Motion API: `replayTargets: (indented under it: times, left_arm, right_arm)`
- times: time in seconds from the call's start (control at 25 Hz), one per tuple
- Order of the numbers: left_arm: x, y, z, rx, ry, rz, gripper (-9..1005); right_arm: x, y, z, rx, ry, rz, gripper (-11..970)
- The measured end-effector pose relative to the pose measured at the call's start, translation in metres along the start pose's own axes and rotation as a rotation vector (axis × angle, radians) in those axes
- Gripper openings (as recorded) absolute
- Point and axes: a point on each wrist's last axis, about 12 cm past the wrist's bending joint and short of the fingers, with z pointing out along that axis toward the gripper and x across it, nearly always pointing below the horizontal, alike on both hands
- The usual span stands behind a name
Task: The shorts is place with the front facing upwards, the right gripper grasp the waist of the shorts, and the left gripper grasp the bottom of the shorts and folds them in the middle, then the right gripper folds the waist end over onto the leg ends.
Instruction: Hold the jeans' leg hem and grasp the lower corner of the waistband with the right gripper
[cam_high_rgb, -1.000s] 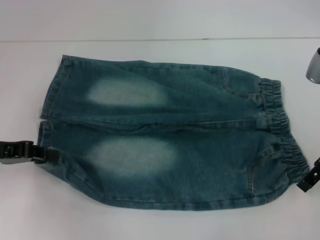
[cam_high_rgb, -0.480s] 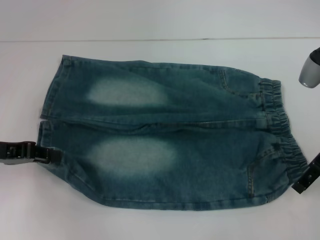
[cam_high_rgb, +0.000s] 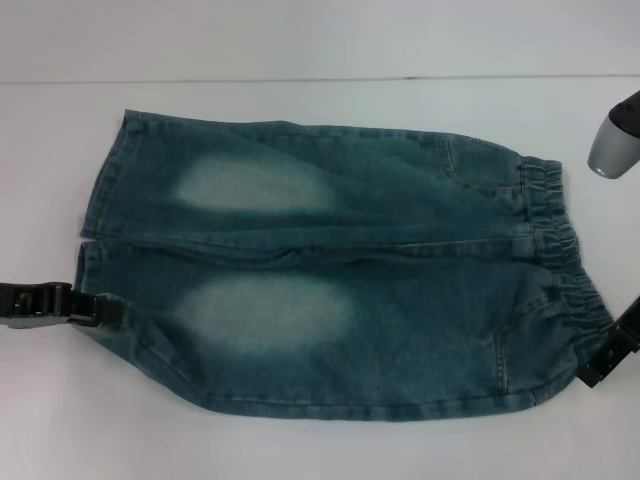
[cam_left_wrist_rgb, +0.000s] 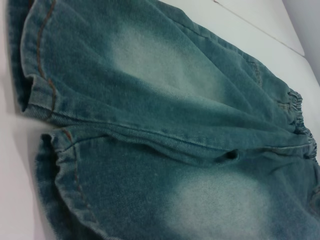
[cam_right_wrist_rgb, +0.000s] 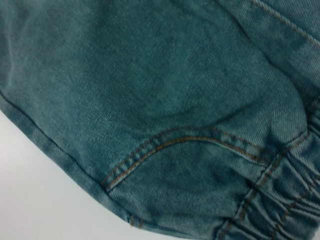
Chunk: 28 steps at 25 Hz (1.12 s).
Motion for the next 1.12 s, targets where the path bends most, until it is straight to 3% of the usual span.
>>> replayTargets:
  times: [0.56,1.12]
  left_arm:
    - [0.000,0.000,0.000,-0.004,0.003,0.002,27]
    - [-0.003,0.000,0.000,-0.008,0.000,0.007,27]
  right_arm:
    - [-0.010,0.003,-0.012,-0.033,-0.085,-0.047,940]
    - [-0.004,0.004,-0.019,-0.107,-0.109,-0.076,939]
